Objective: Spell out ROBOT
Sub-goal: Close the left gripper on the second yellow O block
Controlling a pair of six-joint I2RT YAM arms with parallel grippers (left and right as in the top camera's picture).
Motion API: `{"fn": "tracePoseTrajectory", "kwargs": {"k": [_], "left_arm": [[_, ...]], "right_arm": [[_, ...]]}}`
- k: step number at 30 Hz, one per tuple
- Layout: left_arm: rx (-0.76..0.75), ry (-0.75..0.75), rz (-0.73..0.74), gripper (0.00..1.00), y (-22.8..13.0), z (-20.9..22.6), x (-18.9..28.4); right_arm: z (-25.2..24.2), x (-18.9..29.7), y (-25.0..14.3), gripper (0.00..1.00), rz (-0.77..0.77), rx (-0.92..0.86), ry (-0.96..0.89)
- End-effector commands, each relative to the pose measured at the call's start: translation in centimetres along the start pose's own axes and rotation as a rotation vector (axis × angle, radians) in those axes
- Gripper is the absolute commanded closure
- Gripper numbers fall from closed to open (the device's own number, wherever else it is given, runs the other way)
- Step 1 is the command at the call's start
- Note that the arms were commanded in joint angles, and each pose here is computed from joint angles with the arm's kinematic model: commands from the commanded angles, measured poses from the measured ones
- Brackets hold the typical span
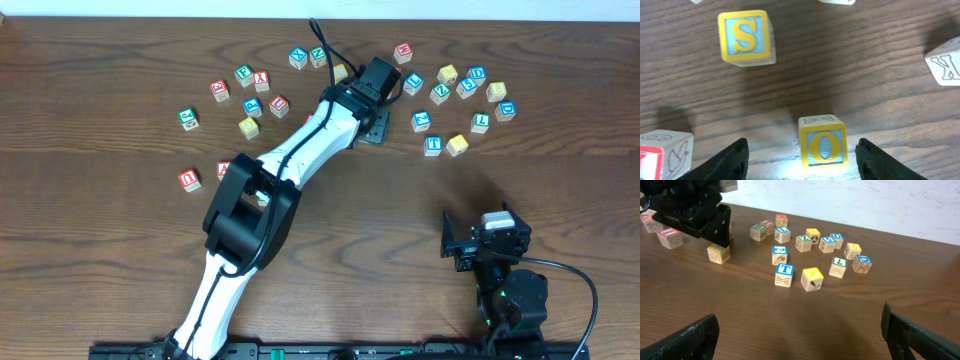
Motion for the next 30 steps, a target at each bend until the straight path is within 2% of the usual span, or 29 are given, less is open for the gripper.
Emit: {"fn": "tracePoseTrajectory", "kwargs": {"k": [1, 12, 30], "left_arm": [[-0.021, -0.006, -0.006, 0.33, 0.3, -0.5, -0.1], [-0.038, -0.004, 0.044, 0.33, -1.0, -1.3, -2.5], [-0.049, -0.007, 0.028, 0.32, -0.7, -1.3, -2.6]], "right_arm": [[-0.1, 0.0, -0.1, 0.01, 0.003, 0.01, -0.002], [-0.1, 0.0, -0.1, 0.01, 0.003, 0.009, -0.002], [-0.1, 0.0, -0.1, 0.01, 0.003, 0.009, -0.002]]}}
Point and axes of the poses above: each gripper's point midway between its finger pads, its own x axis back along the fingers, its own z axis along the line the jaws close on, y = z × x, the point moved 10 cm from there along x, back along the fingers, and after that the axes turned 10 degrees about -x, right-handed, at the moved point
